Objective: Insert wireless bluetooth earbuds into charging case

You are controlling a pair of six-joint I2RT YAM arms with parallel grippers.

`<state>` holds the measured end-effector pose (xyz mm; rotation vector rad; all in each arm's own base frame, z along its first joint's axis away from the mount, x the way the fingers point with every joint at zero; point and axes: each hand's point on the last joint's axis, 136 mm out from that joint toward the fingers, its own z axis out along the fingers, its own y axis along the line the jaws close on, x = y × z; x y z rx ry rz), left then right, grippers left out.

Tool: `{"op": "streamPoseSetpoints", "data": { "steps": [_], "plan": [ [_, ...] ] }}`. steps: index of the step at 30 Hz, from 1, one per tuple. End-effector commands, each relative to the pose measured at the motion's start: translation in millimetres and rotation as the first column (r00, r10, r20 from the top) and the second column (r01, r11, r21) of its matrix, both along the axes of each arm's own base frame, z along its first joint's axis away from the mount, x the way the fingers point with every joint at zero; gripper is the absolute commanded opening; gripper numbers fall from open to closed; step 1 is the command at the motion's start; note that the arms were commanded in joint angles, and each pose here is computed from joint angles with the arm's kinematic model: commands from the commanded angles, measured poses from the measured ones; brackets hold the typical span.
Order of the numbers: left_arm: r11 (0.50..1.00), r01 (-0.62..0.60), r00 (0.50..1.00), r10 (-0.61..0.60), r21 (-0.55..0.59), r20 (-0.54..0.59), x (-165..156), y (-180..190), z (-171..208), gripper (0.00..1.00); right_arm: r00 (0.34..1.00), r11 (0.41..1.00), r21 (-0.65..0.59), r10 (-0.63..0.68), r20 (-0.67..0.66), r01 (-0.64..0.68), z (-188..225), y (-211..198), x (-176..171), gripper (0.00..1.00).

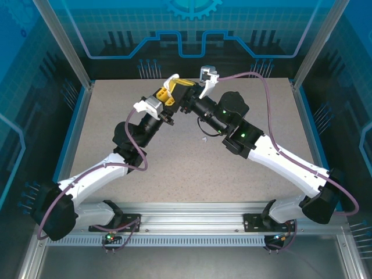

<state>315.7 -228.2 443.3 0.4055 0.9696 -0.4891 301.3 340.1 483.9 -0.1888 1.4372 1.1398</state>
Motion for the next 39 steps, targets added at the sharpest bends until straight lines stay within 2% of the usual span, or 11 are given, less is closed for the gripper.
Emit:
{"op": "streamPoseSetpoints", "data": {
  "steps": [1,20,29,32,39],
  "plan": [
    [0.999,-0.001,0.998,0.003,-0.034,0.066,-9,2,25,0.00,1.000,0.999,0.026,0.021,0.011,-0.021,8,4,-6,0.20],
    [1.000,-0.008,0.997,0.010,-0.031,0.070,-8,2,29,0.00,1.000,0.999,-0.054,-0.006,0.001,0.006,-29,4,-3,0.20],
    [1.000,-0.003,0.998,0.005,-0.030,0.069,-8,1,29,0.00,0.999,0.997,-0.056,-0.047,-0.003,0.046,-29,-3,0,0.30],
    [1.000,0.000,0.998,0.002,-0.030,0.070,-9,1,29,0.00,0.998,0.997,-0.058,-0.056,-0.005,0.056,-27,-3,2,0.36],
    [1.000,0.004,0.998,-0.002,-0.026,0.068,-10,0,29,0.00,0.998,0.997,-0.050,-0.066,-0.003,0.066,-23,-5,4,0.38]
  ]
}}
